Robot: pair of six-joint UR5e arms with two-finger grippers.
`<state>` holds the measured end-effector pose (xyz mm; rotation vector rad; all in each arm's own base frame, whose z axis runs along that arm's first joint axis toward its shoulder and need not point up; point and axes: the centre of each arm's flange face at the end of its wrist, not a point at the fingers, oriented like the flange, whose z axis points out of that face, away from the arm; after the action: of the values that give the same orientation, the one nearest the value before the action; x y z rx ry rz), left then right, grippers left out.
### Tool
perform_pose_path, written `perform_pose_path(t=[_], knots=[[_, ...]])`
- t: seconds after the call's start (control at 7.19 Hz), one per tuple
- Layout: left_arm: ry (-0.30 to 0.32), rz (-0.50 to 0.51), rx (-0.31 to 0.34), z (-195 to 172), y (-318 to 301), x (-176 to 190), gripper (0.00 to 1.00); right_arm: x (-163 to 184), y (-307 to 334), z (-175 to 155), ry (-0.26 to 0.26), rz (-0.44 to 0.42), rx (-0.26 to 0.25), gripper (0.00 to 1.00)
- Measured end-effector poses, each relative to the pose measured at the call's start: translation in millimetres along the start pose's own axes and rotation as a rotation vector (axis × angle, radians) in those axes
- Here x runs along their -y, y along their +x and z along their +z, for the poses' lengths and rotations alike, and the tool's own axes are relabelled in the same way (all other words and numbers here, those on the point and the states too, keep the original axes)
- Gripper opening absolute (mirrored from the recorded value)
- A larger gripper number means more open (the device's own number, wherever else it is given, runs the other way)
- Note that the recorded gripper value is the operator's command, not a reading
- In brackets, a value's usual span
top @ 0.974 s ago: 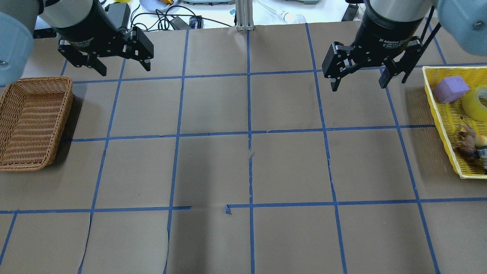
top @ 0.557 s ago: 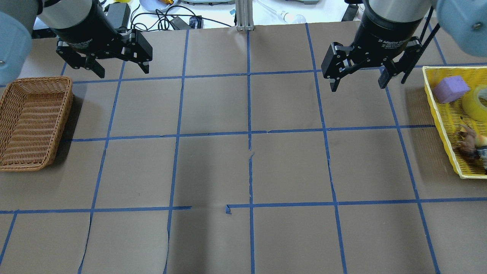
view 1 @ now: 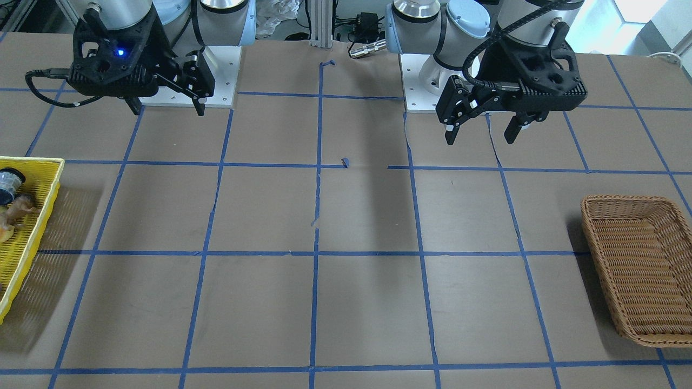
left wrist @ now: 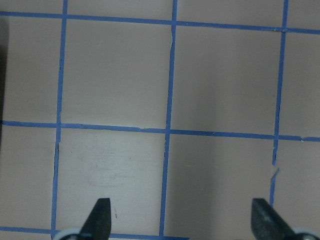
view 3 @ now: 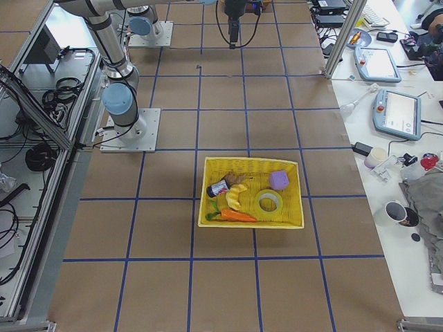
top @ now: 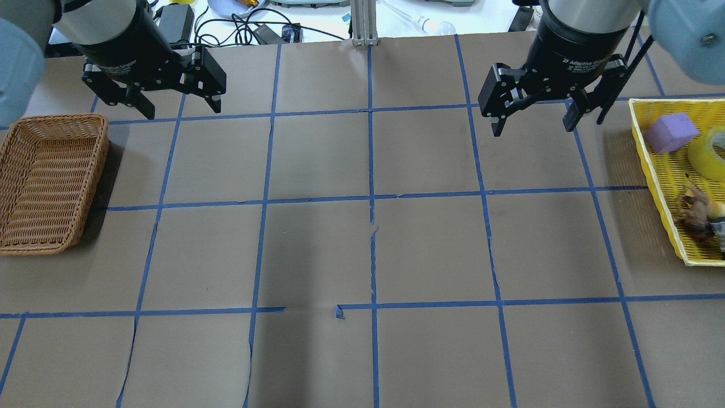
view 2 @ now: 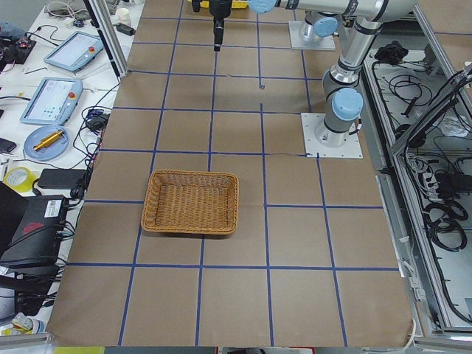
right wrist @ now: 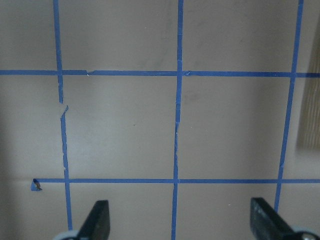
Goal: Transfer tape with both arms
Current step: 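Move the right gripper over the yellow basket and lower toward the tape roll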
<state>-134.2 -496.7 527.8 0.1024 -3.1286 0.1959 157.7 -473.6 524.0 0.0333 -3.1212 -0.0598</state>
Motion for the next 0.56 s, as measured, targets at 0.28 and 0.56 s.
perform_pose_path(t=[0.28,0.56], knots=[[0.0,0.0,-0.001,0,0,0,1.0,5,14,0,0.004,-0.108,-0.008,1.0],[-0.001,-0.001,-0.005,0,0,0,1.0,22,102,2,0.001,-0.278,-0.004,1.0]])
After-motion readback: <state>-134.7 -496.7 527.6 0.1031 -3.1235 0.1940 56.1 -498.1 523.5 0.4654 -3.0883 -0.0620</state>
